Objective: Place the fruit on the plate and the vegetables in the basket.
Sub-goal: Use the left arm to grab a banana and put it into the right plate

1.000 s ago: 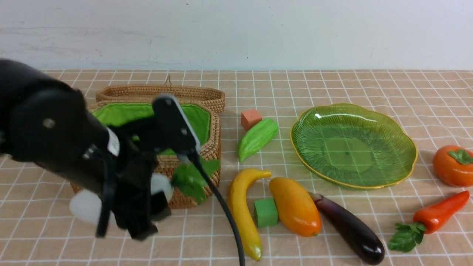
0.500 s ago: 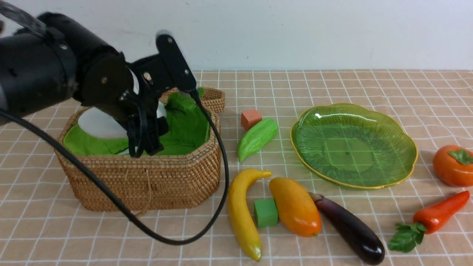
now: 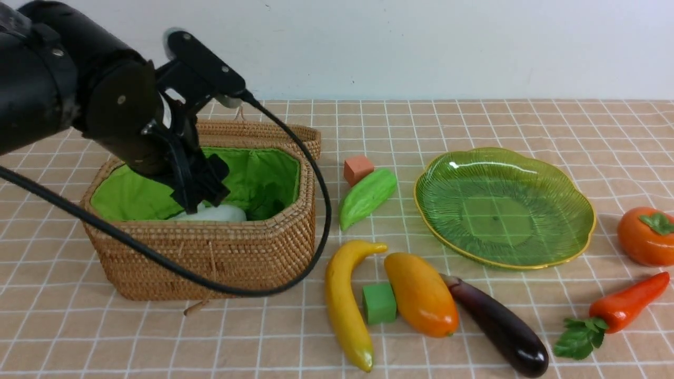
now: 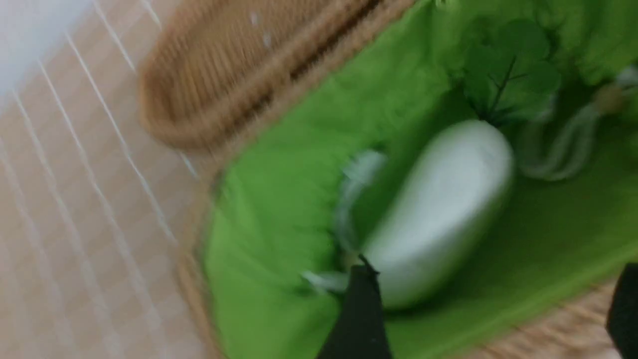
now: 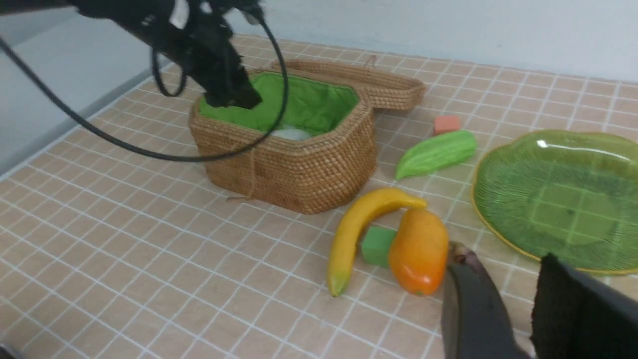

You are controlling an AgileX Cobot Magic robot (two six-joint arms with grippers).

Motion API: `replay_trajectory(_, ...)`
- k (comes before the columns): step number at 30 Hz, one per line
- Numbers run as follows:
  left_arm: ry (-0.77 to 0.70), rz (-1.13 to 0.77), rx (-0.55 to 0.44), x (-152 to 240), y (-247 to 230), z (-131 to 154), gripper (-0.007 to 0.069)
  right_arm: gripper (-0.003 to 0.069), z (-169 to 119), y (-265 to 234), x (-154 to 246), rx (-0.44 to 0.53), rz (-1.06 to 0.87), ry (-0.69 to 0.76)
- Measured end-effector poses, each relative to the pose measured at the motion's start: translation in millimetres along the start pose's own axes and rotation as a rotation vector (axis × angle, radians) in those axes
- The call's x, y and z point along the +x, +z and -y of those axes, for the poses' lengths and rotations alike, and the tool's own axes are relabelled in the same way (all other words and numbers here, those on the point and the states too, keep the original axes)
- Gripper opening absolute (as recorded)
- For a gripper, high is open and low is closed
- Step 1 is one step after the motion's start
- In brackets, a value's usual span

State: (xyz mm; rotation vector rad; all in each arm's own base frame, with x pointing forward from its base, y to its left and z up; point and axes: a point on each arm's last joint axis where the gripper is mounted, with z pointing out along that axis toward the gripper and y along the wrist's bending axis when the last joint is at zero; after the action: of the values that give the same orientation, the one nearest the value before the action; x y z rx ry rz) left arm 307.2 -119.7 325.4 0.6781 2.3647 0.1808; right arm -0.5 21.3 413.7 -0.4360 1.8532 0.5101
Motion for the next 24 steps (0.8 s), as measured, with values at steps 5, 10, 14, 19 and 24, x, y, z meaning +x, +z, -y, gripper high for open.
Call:
replay_trajectory(5,-0.177,-0.087,0.250,3,-40,64,0.0148,0.0218,3,-11,2,0.066,-0.077,-0.002)
replay_trajectory(10,-0.098,-0.240,0.436,11,-37,146,-0.0012,0.0224,4,-12,10,0.074,-0.163,0.002)
replay_trajectory(14,-0.064,-0.331,0.434,12,-8,181,0.0058,0.0224,4,-12,11,0.074,-0.177,0.005)
replay_trajectory(19,-0.115,-0.372,0.314,6,44,200,0.0311,0.0227,4,-12,11,0.073,-0.177,0.005)
replay_trajectory(24,-0.277,-0.335,0.181,2,77,206,0.0508,0.0232,3,-12,11,0.069,-0.177,0.007)
